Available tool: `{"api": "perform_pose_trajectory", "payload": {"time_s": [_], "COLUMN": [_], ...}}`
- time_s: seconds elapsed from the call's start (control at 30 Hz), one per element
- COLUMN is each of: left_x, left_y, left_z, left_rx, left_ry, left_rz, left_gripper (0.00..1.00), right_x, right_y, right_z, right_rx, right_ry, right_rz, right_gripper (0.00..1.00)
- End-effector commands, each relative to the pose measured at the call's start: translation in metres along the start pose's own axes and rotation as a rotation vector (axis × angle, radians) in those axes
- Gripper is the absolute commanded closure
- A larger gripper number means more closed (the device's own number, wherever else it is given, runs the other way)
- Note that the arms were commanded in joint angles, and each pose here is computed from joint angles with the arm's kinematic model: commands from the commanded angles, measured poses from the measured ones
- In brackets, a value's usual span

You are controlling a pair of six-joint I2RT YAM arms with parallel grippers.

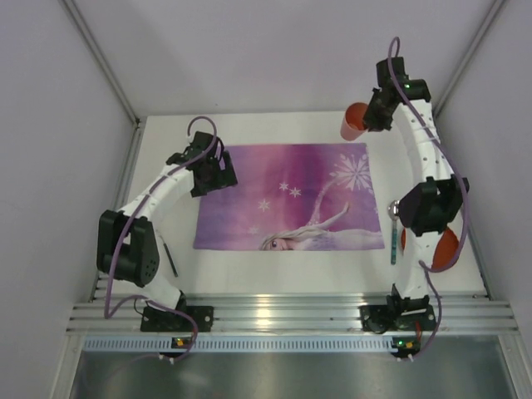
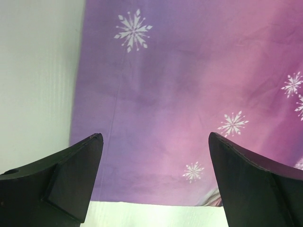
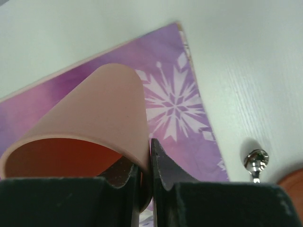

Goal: Set the dinner table for one person

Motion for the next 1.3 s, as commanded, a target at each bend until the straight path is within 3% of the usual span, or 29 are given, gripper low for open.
{"api": "perform_pose_trajectory", "payload": {"time_s": [0.0,0.27,0.37,0.4,0.47,0.53,0.67,0.77,0.93,1.1,1.27], "left_x": [0.011,-0.009,-0.018,-0.019,-0.024,-0.029,-0.048,-0.06,-0.074,-0.084,-0.083], "left_y": [-0.032,-0.061,-0.072,-0.077,-0.083,-0.092,-0.095,-0.092,-0.088,-0.071,-0.049], "left_z": [0.006,0.025,0.031,0.033,0.038,0.048,0.076,0.101,0.146,0.181,0.2], "left_rx": [0.045,0.107,0.119,0.125,0.147,0.213,0.374,0.408,0.485,0.5,0.469], "left_ry": [0.017,-0.024,-0.041,-0.05,-0.061,-0.087,-0.156,-0.241,-0.383,-0.494,-0.55], "left_rz": [-0.063,-0.071,-0.072,-0.084,-0.078,-0.087,-0.022,0.042,0.115,0.227,0.282], "left_gripper": [0.02,0.02,0.01,0.02,0.02,0.01,0.01,0.02,0.01,0.03,0.06], "right_x": [-0.014,-0.033,-0.039,-0.041,-0.042,-0.044,-0.037,-0.035,-0.039,-0.07,-0.116], "right_y": [0.031,0.079,0.092,0.097,0.099,0.097,0.072,0.048,-0.036,-0.101,-0.124], "right_z": [0.013,0.027,0.029,0.029,0.03,0.032,0.039,0.04,0.031,0.005,-0.037], "right_rx": [-0.033,-0.094,-0.106,-0.112,-0.11,-0.102,-0.051,-0.02,0.047,0.123,0.16], "right_ry": [-0.004,-0.059,-0.07,-0.073,-0.074,-0.082,-0.093,-0.095,-0.102,-0.112,-0.083], "right_rz": [0.086,0.124,0.144,0.151,0.158,0.157,0.125,0.114,0.035,0.008,0.061], "right_gripper": [1.0,1.0,0.93,0.88,0.6,0.4,0.26,0.23,0.22,0.21,0.21]}}
Point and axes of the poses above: each gripper's point midway between its finger pads, its own y axis out along the fingers, its own z axis along the line the jaws close on, x = y × z, the point moved 9 cm from there along -y, back along the fingers, and after that the axes turned 6 degrees about y, right-handed, at the moved point
